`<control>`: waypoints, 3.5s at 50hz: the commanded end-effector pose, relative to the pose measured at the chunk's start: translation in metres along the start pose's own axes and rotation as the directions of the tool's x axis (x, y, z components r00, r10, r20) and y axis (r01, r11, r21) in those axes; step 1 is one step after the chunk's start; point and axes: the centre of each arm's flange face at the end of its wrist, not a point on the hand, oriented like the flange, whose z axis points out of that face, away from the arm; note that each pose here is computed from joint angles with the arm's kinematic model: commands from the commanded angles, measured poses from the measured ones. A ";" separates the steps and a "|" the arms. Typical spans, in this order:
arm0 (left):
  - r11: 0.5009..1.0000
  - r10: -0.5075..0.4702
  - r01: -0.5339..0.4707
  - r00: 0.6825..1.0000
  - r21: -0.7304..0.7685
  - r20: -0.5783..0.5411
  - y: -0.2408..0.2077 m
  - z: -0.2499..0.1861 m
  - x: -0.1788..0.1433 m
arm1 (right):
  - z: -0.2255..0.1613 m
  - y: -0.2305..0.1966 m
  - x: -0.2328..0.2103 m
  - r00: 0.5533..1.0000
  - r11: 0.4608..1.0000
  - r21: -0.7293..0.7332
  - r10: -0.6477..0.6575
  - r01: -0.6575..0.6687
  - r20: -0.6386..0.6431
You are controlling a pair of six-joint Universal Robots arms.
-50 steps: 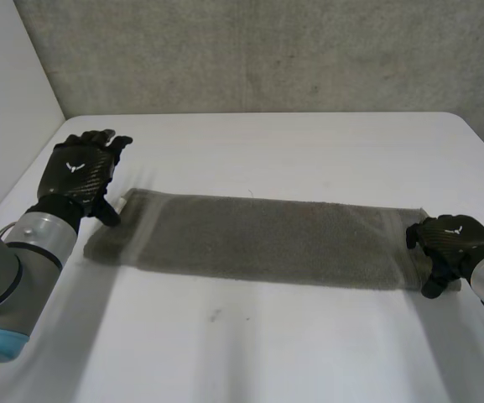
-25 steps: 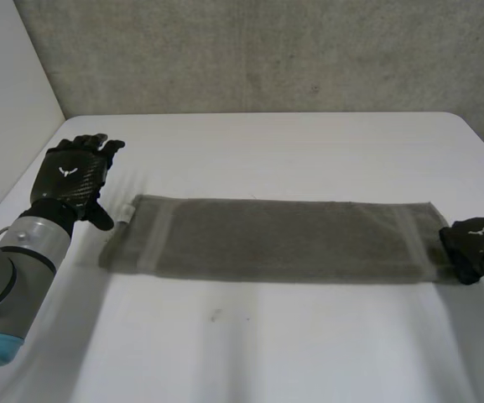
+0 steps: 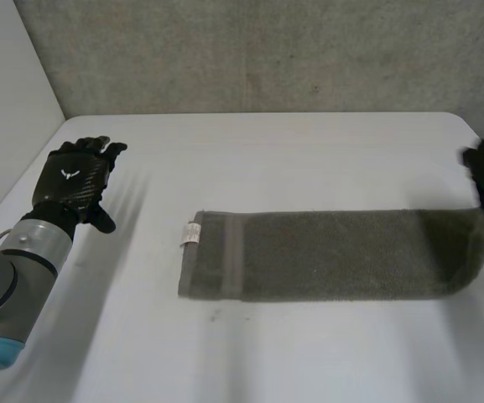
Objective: Fold the laundry
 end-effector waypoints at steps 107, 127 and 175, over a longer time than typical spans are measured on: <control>0.999 0.008 -0.008 1.000 0.036 0.010 -0.004 -0.002 -0.001 | -0.018 -0.101 -0.138 0.681 0.769 -0.042 0.589 -0.638 0.435; 0.999 0.007 -0.008 1.000 0.035 0.006 -0.003 -0.002 0.000 | -0.087 -0.126 -0.280 0.537 0.815 -0.041 0.418 -0.578 0.733; 0.996 -0.053 0.074 0.941 0.052 -0.333 -0.026 -0.012 0.112 | -0.086 0.005 -0.137 0.771 0.882 -0.242 0.471 -0.404 0.428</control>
